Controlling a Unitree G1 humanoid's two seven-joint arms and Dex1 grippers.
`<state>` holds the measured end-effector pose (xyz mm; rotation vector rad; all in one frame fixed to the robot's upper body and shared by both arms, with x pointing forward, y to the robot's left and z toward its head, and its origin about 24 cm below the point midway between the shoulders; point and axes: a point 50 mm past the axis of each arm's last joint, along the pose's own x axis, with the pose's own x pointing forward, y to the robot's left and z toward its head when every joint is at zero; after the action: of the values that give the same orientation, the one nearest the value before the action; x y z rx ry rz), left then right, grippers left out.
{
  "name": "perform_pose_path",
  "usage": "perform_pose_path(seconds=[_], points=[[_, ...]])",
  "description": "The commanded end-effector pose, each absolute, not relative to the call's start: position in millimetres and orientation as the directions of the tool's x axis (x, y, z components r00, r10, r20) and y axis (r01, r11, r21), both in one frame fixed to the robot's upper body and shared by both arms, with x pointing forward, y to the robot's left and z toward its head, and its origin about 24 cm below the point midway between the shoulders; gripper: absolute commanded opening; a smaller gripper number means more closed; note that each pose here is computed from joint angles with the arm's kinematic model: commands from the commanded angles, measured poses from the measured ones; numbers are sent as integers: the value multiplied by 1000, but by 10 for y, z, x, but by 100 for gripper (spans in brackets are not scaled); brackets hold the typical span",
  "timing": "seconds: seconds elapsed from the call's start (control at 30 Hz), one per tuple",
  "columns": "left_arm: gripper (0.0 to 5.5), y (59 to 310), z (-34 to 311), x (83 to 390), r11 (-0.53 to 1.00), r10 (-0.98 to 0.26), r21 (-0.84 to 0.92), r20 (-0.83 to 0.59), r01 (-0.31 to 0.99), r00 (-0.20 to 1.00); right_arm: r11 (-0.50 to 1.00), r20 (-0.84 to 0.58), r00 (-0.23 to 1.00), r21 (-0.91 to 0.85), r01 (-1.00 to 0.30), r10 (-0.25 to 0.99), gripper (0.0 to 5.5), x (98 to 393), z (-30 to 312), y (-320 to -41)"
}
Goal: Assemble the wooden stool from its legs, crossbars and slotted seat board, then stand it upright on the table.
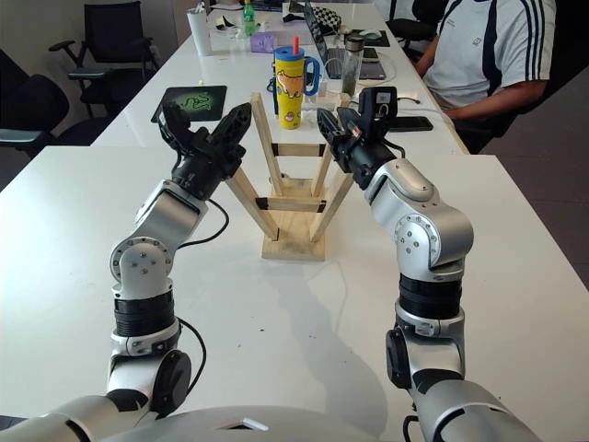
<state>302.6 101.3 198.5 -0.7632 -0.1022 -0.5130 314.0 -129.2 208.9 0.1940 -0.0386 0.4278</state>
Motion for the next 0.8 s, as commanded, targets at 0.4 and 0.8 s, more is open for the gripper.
perform_pose_path(seconds=[0.4, 0.8], points=[[116, 1605, 2054, 3449, 529, -231, -783, 238, 327, 943, 912, -53, 928, 212, -352, 370, 189, 3209, 1807, -1332], [116, 716, 1187, 3185, 679, -478, -675, -108, 288, 872, 907, -83, 918, 209, -365, 389, 189, 3157, 1733, -1296]])
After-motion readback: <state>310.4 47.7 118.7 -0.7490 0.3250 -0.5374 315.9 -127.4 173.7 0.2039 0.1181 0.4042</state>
